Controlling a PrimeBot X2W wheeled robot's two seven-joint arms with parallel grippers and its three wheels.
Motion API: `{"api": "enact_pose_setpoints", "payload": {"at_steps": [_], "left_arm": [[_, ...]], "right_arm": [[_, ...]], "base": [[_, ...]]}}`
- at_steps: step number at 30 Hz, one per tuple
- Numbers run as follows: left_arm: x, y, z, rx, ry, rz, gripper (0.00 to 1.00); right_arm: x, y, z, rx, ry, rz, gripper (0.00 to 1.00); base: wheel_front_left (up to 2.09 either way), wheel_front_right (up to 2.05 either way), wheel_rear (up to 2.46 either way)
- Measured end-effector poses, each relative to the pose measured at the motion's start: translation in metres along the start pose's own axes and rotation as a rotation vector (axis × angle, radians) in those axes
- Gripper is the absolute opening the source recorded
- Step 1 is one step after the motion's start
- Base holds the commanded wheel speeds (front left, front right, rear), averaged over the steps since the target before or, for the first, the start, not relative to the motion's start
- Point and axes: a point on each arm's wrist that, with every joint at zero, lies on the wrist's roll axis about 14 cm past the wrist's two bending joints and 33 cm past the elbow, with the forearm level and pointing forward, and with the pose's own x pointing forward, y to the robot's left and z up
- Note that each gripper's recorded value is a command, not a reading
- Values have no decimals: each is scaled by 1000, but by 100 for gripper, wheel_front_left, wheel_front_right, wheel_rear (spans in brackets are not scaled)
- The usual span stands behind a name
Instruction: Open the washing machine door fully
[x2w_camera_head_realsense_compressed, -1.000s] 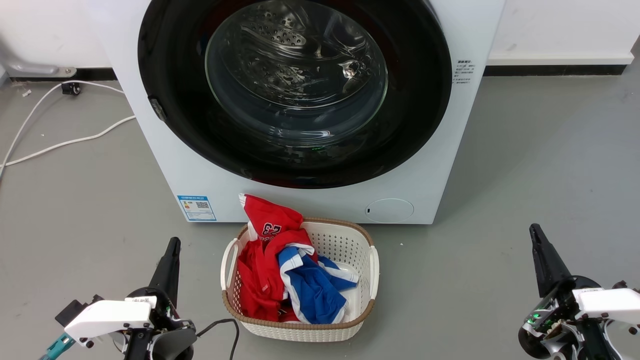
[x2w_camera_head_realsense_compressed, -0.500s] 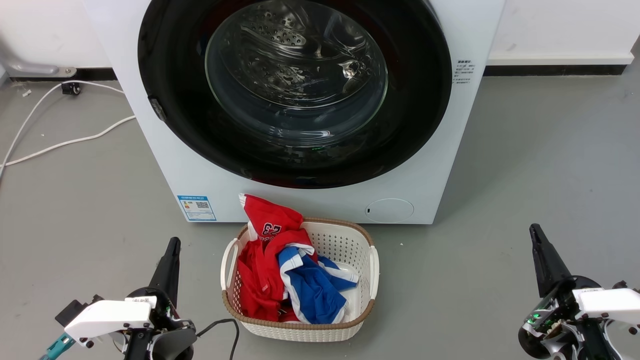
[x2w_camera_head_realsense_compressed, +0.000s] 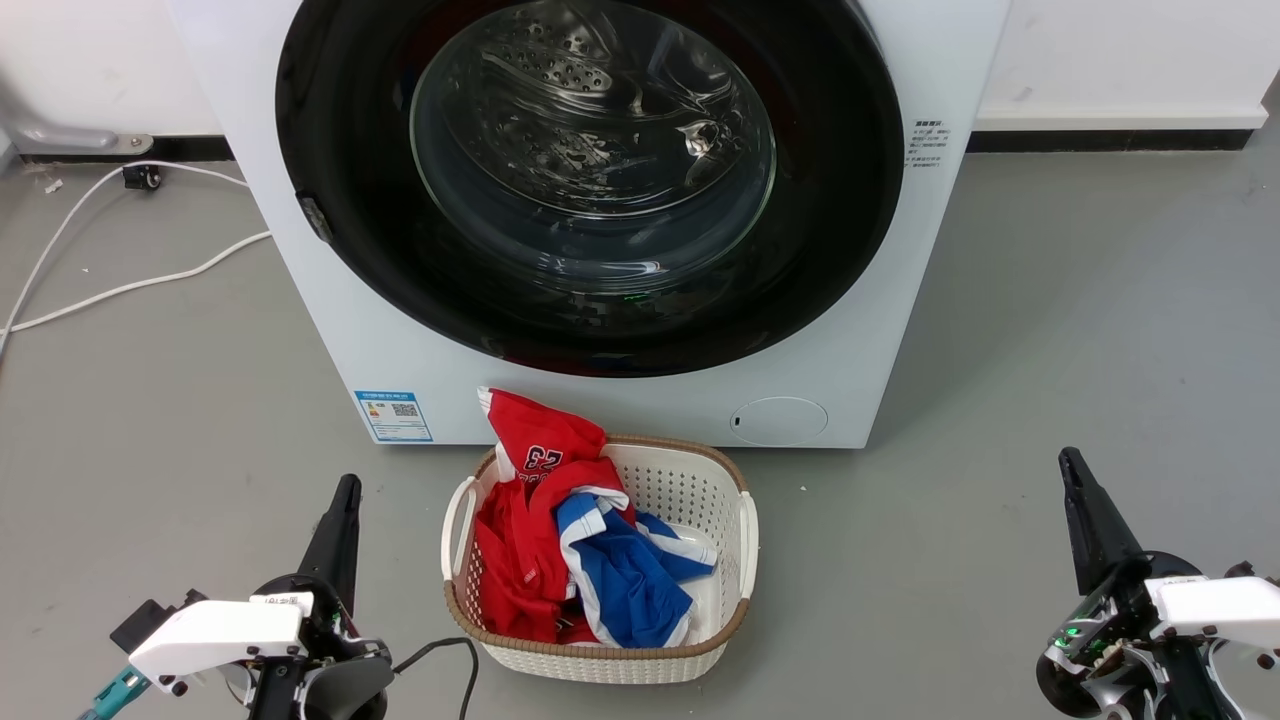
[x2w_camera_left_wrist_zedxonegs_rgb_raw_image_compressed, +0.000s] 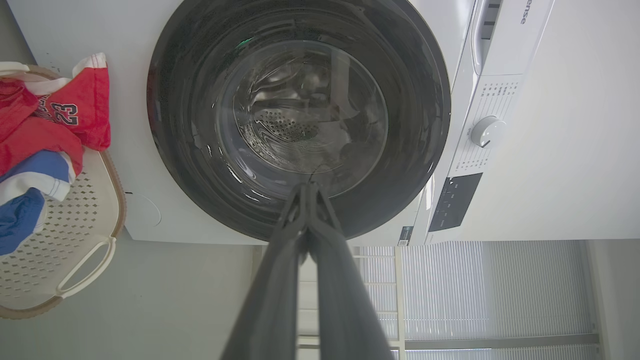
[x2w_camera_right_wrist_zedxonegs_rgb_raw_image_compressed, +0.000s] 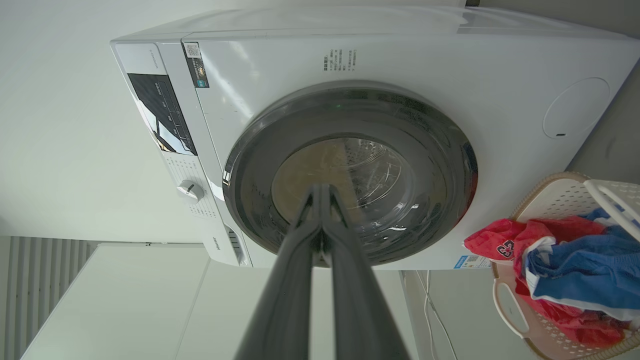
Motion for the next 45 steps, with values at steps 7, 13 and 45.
{"api": "enact_pose_setpoints", "payload": {"at_steps": [7, 13, 45], "left_arm": [[-2, 5, 0, -2, 0, 14, 100], [-14, 29, -1, -7, -11, 86, 100], [-12, -6, -7, 652, -54, 59, 100]], "right_arm": [[-2, -5, 0, 2, -1, -13, 100], [-14, -30, 2, 9, -18, -88, 100], [-17, 20, 2, -681, -65, 50, 100]], "base": [[0, 0, 0], [0, 0, 0], [0, 0, 0]]}}
